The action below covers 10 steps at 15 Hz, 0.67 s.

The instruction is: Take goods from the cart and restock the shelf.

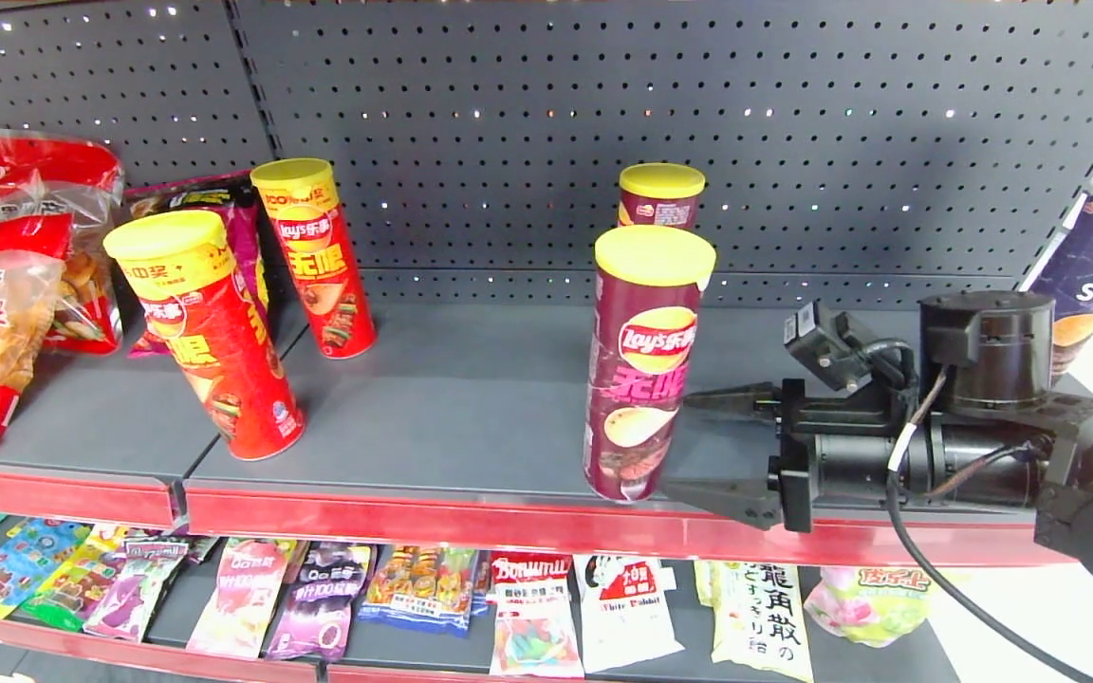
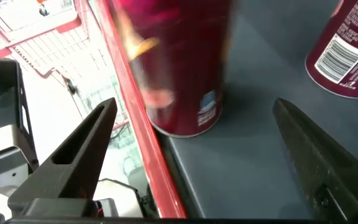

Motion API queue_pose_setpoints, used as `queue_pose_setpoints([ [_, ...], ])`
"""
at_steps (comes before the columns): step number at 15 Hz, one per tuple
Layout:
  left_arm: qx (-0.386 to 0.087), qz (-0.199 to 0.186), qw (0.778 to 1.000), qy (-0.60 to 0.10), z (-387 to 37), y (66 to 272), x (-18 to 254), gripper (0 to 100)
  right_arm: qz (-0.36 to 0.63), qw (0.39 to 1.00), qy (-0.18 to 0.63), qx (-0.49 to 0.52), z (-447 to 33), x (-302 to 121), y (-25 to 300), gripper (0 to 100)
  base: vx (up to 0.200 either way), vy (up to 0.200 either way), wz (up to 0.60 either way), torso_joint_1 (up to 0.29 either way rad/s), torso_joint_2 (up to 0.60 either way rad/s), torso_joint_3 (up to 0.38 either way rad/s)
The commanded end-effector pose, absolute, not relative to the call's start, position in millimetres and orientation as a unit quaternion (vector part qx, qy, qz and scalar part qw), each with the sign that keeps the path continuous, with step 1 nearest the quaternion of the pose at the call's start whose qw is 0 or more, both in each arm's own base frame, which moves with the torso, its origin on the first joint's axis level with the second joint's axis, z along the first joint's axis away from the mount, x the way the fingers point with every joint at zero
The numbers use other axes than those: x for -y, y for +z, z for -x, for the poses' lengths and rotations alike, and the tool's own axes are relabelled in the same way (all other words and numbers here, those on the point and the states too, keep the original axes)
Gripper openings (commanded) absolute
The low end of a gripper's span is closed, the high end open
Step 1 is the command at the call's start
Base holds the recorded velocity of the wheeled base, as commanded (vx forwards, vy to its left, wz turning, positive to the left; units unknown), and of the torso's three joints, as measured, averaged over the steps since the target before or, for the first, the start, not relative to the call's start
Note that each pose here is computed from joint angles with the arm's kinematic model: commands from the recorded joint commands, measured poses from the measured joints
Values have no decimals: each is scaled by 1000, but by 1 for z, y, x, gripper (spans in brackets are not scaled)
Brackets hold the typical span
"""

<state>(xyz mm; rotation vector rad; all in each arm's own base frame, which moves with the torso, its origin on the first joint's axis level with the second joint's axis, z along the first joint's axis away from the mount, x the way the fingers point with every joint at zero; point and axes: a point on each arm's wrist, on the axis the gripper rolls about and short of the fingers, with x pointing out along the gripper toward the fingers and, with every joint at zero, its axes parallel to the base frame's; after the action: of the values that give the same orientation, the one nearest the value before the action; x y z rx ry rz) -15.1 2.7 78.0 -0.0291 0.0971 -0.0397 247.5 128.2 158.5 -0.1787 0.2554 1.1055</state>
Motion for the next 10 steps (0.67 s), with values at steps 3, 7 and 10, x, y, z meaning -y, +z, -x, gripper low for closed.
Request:
queue_pose_setpoints([
  [3,-49,15,998,-20,15,78,-3,100,85,841,520,-124,-236,-121,157,100,0,0,0,0,0,0],
  [7,-49,15,998,-20,15,78,-3,100,85,843,517,-120,-239,-119,159,100,0,0,0,0,0,0],
  [10,-49,15,998,-20,15,78,-3,100,70,821,559,-97,-256,-115,165,100,0,0,0,0,0,0],
])
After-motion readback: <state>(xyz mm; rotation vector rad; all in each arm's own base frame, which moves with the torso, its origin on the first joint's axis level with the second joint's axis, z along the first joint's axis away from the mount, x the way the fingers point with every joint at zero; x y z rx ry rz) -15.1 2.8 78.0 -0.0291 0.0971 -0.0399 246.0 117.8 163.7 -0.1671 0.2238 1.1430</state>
